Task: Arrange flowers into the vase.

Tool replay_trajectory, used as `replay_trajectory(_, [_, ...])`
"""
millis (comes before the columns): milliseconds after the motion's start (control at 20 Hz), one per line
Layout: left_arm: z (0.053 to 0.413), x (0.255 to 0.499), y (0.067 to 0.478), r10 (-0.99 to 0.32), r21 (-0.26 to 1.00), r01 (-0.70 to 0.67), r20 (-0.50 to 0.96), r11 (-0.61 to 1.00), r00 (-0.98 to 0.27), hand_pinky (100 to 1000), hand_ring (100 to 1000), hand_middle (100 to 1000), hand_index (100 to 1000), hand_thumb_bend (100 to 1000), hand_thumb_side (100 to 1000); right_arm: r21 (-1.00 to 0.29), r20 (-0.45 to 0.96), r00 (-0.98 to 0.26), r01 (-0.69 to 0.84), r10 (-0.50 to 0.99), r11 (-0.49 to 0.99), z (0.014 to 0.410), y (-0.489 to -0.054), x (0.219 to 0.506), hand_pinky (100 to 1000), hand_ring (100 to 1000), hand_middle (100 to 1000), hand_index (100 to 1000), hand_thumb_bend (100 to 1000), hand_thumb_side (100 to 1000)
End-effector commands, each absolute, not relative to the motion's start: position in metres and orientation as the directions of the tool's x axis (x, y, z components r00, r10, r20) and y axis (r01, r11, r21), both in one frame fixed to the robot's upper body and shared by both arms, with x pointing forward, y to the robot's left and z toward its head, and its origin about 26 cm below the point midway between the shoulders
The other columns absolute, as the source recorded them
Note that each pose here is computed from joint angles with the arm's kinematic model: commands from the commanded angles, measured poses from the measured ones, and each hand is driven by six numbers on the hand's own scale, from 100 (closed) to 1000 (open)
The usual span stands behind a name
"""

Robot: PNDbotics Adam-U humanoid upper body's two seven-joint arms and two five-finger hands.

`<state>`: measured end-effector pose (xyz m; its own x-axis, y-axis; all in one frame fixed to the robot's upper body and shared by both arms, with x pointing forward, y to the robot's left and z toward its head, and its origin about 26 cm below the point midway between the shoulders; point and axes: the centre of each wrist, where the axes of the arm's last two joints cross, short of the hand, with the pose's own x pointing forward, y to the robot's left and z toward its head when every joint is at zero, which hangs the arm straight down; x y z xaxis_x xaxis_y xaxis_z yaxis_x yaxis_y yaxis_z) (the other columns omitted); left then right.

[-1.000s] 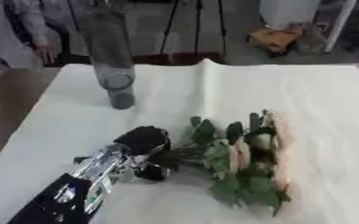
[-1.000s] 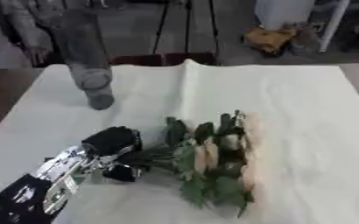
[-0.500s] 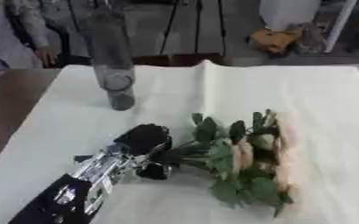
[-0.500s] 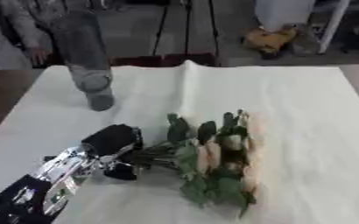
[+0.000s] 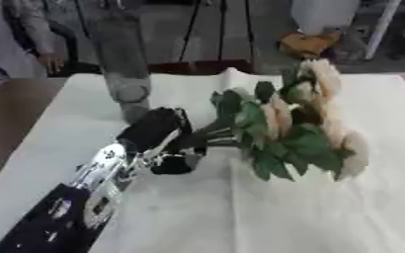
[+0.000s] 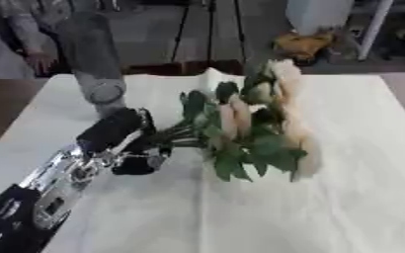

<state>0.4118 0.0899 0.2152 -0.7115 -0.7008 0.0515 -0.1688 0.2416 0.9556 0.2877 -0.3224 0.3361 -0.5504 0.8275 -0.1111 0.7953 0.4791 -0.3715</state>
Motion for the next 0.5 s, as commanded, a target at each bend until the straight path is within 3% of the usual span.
replay_trajectory(50, [0.243, 0.402, 0.096, -0.694, 0.925, -0.208, 0.076, 0.317, -0.716, 100, 100, 100, 100, 100, 412, -0.354, -0.142, -0.538, 0.811, 0.831, 0.465, 0.345, -0.323, 0.284, 842, 890, 868, 908, 318, 1000])
replay_trajectory(250, [0.267, 0.391, 0.107, -0.689, 0.874, -0.233, 0.147, 0.426, -0.709, 100, 100, 100, 100, 100, 422, -0.352, -0.143, -0.538, 0.812, 0.831, 0.465, 0.345, -0.323, 0.283, 842, 890, 868, 908, 317, 1000])
replay_trajectory(300, [0.271, 0.388, 0.108, -0.681, 0.860, -0.228, 0.172, 0.456, -0.712, 100, 100, 100, 100, 100, 501, -0.349, -0.143, -0.536, 0.814, 0.832, 0.465, 0.346, -0.323, 0.283, 843, 890, 868, 908, 309, 1000])
replay_trajectory(500, [0.297, 0.373, 0.119, -0.641, 0.738, -0.266, 0.282, 0.620, -0.714, 100, 100, 100, 100, 100, 564, -0.342, -0.146, -0.537, 0.816, 0.831, 0.467, 0.347, -0.323, 0.283, 841, 889, 869, 908, 305, 1000])
